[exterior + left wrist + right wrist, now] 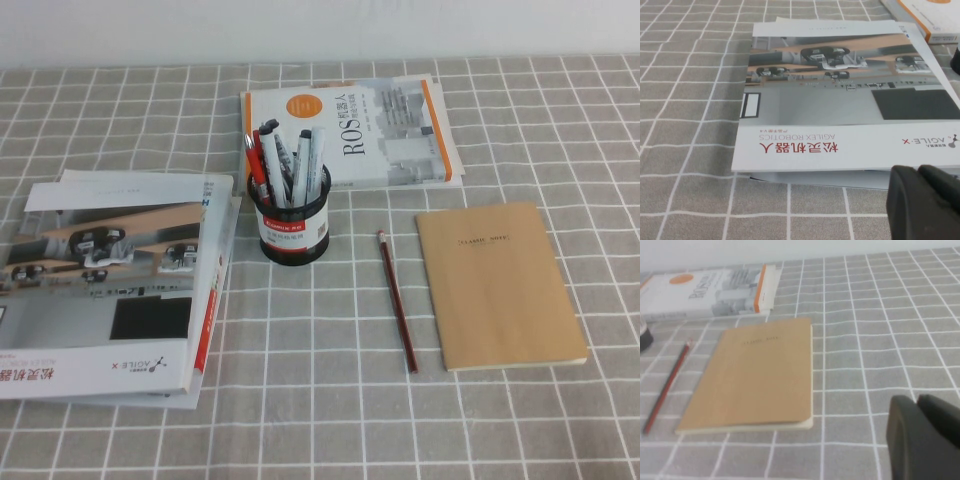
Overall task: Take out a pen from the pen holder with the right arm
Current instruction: 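Take a marker out of the pen holder and lay it on the table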
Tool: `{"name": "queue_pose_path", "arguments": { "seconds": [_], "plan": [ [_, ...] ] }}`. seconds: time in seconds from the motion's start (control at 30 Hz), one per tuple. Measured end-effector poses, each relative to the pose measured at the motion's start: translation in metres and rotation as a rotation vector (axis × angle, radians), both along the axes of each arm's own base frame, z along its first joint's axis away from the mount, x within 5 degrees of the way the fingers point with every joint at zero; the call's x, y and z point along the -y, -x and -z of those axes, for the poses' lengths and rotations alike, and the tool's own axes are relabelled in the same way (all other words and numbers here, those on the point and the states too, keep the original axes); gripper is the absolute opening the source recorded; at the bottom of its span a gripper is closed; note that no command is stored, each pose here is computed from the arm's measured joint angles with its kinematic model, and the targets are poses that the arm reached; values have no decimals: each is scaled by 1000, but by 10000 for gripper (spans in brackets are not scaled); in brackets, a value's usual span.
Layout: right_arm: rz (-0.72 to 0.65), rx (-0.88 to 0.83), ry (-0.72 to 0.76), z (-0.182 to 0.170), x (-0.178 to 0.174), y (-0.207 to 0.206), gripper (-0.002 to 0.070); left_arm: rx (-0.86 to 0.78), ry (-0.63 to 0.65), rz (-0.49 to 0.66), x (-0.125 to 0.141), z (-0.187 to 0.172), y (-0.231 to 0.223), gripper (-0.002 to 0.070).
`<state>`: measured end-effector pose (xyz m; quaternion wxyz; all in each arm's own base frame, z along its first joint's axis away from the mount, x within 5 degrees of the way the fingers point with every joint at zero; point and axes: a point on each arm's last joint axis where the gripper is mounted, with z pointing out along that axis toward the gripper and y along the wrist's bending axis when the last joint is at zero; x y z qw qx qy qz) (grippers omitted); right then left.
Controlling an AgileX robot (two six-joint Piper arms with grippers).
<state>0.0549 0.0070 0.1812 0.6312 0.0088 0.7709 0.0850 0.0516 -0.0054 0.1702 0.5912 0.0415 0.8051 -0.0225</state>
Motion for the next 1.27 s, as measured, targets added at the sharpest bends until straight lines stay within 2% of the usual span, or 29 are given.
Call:
{"name": "queue_pose_path", "arguments": {
  "seconds": [0.1, 0.33, 1.27],
  "plan": [
    [-41, -10, 94, 2, -2, 1, -12, 0, 0, 0, 0, 0, 0, -5],
    [-88, -86, 138, 9, -5, 3, -12, 0, 0, 0, 0, 0, 0, -5],
    [-95, -93, 134, 10, -5, 3, -12, 0, 0, 0, 0, 0, 0, -5]
  ]
}}
